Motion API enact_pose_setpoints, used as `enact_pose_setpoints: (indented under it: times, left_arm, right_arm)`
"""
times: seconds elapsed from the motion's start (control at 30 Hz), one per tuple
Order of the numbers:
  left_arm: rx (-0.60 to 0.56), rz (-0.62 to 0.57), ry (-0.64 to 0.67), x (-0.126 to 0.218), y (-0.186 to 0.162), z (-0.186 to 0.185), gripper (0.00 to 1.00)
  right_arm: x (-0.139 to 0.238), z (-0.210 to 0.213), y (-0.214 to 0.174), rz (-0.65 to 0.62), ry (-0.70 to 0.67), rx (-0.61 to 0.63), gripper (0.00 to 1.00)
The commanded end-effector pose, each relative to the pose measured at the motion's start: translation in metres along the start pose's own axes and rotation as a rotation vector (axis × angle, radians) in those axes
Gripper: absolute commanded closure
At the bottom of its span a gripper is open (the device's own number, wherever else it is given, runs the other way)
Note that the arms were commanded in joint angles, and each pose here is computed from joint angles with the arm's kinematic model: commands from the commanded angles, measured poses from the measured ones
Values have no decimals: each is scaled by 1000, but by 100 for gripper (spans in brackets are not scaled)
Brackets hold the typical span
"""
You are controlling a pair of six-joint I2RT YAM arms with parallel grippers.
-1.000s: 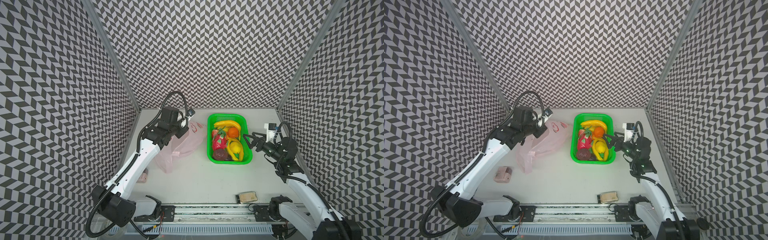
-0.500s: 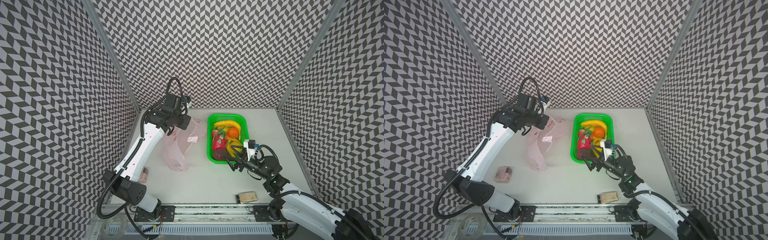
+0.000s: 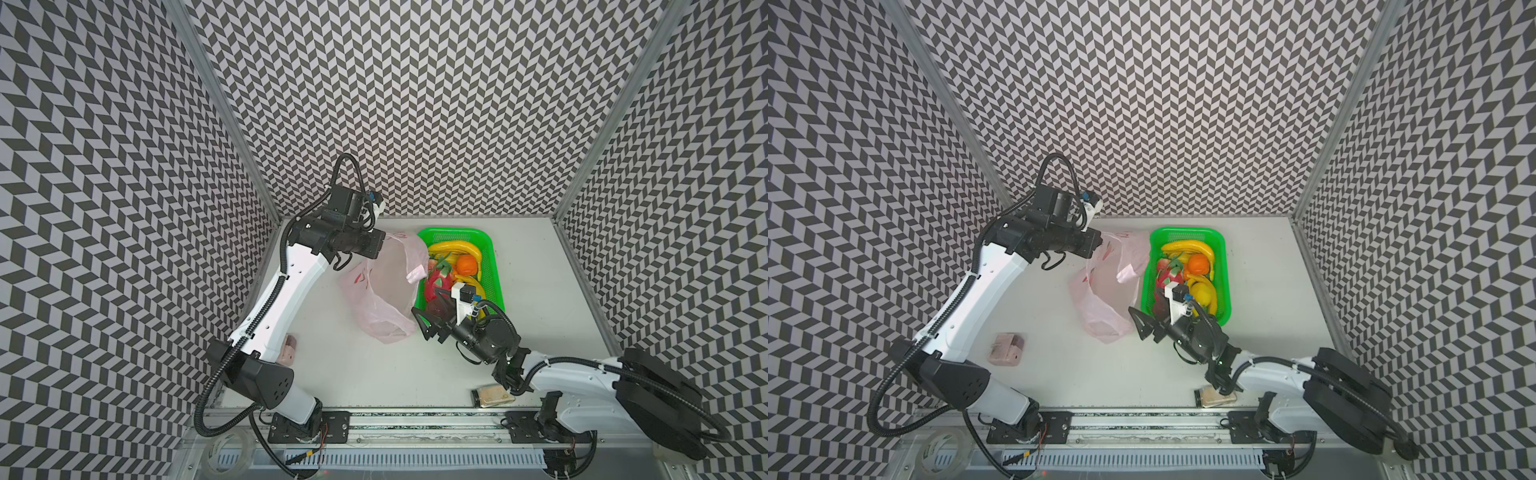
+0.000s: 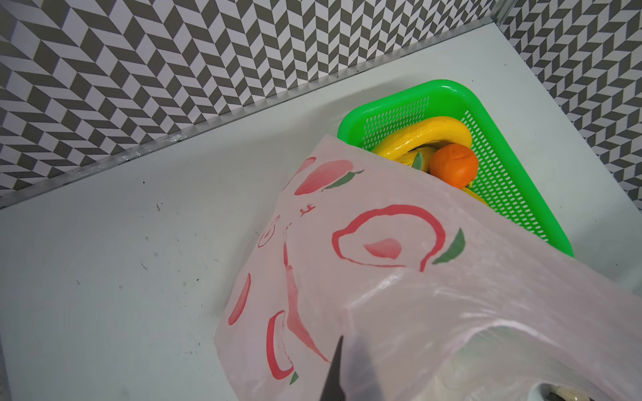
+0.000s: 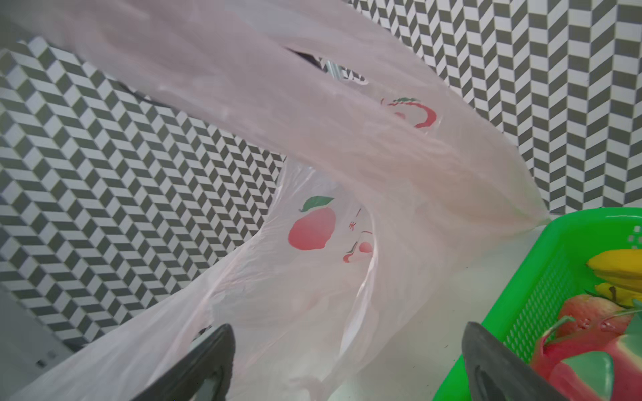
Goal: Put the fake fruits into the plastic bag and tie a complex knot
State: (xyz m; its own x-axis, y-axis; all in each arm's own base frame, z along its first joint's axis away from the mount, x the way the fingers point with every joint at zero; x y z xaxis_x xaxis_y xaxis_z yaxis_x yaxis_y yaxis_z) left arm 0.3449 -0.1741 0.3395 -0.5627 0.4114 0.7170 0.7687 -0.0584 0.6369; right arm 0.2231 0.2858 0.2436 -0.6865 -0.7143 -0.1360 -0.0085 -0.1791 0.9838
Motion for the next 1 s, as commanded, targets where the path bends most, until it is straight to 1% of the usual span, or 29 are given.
enact_pose_setpoints:
  times: [0.0, 0.13, 0.27, 0.37, 0.43, 0.57, 0.67, 0.7, 0.73, 0.77, 0.8, 0.9, 0.97]
  left_arm:
    - [7, 1, -31, 8, -5, -5, 100]
    - [-12, -4, -67, 10, -7, -9, 100]
    - [-35, 0, -75, 11, -12, -10, 100]
    - [-51, 6, -81, 11, -14, -10, 100]
    - [-61, 7, -86, 12, -16, -11, 100]
    - [-81, 11, -90, 12, -18, -11, 100]
    - [-93, 8, -101, 12, -21, -12, 100]
    - [-99, 6, -118, 13, -21, -14, 100]
    - [-104, 3, -137, 14, -22, -16, 96]
    - [-111, -7, -164, 17, -22, -20, 85]
    - [-117, -21, -191, 20, -23, -24, 74]
    - [-115, -91, -282, 37, -22, -36, 60]
    - [-93, -145, -343, 50, -21, -43, 54]
  right_arm:
    - [-4, -9, 42, -200, -88, -4, 1]
    - [-26, -19, 46, -178, -183, 23, 1]
    - [-43, -20, 55, -193, -186, 101, 0]
    - [-54, -25, 58, -180, -219, 155, 3]
    - [-59, -32, 58, -168, -224, 176, 9]
    - [-66, -37, 61, -155, -211, 247, 26]
    - [-69, -36, 66, -146, -209, 290, 57]
    - [-70, -35, 67, -140, -203, 296, 70]
    - [-70, -34, 68, -134, -196, 304, 79]
    - [-70, -33, 70, -131, -195, 309, 93]
    - [-70, -34, 71, -123, -198, 309, 100]
    - [-68, -35, 72, -104, -212, 304, 100]
    - [-66, -37, 72, -94, -225, 298, 100]
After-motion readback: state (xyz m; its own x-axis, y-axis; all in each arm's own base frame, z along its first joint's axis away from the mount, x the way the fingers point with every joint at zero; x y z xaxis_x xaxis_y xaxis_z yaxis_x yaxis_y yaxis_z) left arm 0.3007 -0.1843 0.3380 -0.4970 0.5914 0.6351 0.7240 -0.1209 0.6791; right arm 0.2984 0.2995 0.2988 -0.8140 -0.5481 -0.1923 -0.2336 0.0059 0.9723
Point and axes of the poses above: each gripper's point midway between its finger pads, its own x axis back along the fingers, its own z axis along the line the jaws close on, y = z × x, the point moved 3 cm from there along x, back along the fingers, and after that the axes turned 15 degrees about x, right-handed, at the moved point
